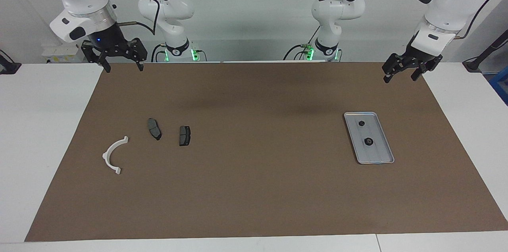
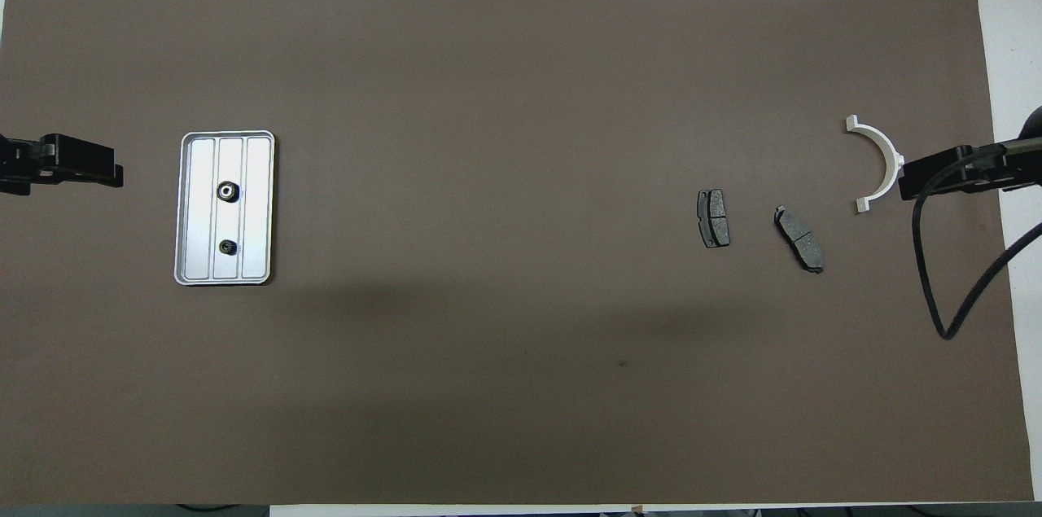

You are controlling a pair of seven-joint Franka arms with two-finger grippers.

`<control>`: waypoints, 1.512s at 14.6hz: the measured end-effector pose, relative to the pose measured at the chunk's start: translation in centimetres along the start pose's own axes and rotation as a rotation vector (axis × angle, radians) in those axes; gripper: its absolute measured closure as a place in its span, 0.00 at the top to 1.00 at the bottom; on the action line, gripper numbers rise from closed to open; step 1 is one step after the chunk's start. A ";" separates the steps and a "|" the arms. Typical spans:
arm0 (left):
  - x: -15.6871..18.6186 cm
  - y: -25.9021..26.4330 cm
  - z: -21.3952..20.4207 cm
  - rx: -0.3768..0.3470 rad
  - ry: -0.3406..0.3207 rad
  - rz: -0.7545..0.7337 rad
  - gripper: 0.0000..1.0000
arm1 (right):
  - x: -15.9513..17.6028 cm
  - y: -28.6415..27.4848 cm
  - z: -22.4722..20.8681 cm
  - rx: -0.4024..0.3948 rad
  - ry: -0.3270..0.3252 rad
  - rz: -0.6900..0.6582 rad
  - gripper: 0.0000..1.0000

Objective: Place bearing gear from tray to pile

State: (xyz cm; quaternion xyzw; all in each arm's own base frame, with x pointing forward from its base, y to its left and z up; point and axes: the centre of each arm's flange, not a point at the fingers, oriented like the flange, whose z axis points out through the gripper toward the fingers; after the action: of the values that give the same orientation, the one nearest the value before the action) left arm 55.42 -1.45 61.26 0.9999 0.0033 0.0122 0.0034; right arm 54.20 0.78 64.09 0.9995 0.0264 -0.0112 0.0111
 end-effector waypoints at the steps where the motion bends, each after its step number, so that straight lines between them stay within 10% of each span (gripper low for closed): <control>1: 0.0 0.0 0.0 0.000 0.000 0.000 1.00 | 0.0 0.0 0.0 0.000 0.000 0.000 1.00; 14: 0.7 0.1 0.6 -0.002 0.051 -0.010 1.00 | 0.0 0.0 0.0 0.000 0.000 0.000 1.00; 22: 6.8 -0.3 17.2 -0.006 0.000 -0.019 1.00 | 0.0 0.0 0.0 0.000 0.000 0.000 1.00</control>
State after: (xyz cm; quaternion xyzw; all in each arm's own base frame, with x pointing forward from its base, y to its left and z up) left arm 62.67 -1.23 44.21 0.9998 0.0128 0.0121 0.0063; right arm 54.20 0.78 64.09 0.9995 0.0264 -0.0112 0.0111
